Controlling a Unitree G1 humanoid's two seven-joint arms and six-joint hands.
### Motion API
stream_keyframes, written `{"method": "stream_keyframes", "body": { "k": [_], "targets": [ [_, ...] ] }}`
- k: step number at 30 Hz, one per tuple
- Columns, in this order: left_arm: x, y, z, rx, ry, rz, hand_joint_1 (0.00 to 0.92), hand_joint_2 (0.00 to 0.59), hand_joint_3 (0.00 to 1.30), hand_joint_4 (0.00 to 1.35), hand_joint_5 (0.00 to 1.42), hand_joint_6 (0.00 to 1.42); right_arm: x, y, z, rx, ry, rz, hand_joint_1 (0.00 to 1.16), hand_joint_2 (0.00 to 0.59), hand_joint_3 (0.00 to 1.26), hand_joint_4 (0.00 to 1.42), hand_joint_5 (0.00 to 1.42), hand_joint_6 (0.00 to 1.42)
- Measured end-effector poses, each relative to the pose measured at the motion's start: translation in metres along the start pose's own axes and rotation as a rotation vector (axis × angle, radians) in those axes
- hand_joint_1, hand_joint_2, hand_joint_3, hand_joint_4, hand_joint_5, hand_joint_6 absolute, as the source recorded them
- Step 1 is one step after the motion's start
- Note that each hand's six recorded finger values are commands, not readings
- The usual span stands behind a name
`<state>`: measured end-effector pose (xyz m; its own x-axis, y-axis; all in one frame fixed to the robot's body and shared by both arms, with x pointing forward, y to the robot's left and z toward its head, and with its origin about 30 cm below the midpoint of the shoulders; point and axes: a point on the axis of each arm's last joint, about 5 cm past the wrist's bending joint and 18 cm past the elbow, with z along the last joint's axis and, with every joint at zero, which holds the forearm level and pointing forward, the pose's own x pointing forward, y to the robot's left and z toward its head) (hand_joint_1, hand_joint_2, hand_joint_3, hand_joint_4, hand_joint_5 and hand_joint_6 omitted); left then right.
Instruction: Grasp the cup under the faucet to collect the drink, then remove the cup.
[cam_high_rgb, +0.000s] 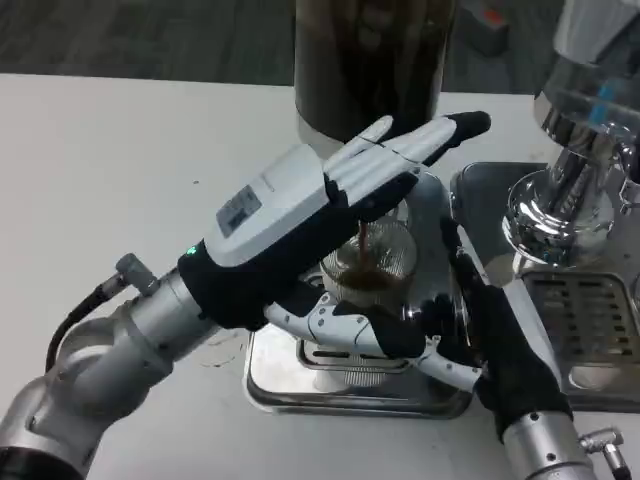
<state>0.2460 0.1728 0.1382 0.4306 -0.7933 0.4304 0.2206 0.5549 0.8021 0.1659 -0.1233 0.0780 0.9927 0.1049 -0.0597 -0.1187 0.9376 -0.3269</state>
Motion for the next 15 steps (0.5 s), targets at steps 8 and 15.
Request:
{"method": "stream_keyframes", "body": {
  "k": [8, 15],
  "targets": [
    [-0.001, 0.001, 0.0013, 0.005, 0.012, 0.011, 0.0, 0.123, 0.02, 0.0, 0.09, 0.0, 0.008, 0.002, 0.0031, 0.012, -0.023, 0.033, 0.74, 0.187, 0.0, 0.0, 0.0, 0.0],
    [-0.006, 0.004, 0.0009, 0.019, 0.06, 0.046, 0.0, 0.118, 0.02, 0.0, 0.09, 0.0, 0.013, 0.003, 0.0028, 0.015, -0.027, 0.056, 0.74, 0.193, 0.0, 0.0, 0.0, 0.0]
  ]
}}
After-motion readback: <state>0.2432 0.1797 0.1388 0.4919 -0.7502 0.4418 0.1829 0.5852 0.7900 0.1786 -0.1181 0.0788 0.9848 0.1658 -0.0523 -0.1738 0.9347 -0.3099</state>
